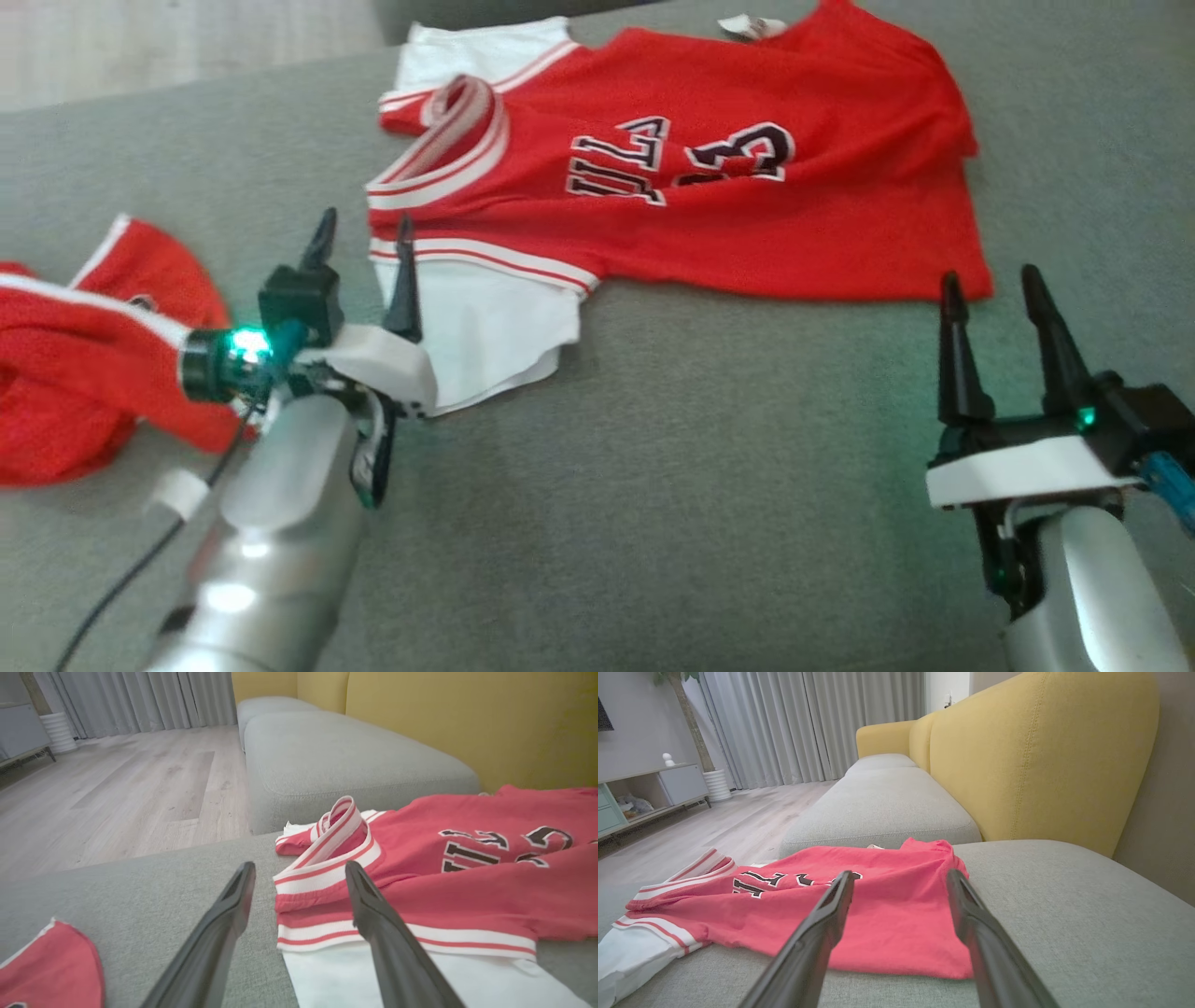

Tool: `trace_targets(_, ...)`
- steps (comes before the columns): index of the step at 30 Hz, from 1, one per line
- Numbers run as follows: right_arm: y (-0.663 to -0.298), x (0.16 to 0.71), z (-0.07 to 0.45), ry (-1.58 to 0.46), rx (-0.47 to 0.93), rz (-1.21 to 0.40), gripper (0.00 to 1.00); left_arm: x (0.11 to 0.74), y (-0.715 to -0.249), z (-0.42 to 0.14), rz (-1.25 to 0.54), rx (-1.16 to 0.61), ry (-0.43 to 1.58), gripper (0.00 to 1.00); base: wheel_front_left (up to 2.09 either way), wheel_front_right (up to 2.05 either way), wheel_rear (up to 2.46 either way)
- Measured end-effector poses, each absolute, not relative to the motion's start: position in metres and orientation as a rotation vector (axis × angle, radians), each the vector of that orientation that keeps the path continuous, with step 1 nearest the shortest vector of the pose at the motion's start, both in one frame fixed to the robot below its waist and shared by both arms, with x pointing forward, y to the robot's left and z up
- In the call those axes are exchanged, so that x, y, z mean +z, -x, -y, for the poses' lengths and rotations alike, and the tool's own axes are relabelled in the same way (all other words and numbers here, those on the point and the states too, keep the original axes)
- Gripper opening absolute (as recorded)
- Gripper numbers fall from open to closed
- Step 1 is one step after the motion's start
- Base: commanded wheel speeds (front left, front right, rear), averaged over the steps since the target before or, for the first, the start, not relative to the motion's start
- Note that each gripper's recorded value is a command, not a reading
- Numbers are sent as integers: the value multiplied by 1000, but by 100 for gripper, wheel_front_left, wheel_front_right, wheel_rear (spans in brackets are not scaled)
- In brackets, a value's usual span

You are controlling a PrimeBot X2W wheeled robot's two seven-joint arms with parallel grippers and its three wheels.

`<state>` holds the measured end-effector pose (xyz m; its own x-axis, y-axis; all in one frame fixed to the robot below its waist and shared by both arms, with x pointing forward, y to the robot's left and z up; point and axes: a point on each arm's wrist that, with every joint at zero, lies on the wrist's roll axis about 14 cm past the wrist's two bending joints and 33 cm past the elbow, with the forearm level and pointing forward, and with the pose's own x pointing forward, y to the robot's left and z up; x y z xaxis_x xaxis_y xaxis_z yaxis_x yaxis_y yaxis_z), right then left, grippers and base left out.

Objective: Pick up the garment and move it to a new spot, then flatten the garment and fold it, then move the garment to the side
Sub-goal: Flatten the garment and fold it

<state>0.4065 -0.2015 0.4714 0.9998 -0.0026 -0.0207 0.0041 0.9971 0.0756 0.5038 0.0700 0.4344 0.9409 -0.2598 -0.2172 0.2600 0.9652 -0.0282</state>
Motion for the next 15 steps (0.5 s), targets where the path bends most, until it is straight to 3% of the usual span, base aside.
trace_targets(15,-401,476,171,-70,83,-9,100,464,-419,-99,-98,-137,130,100,0,0,0)
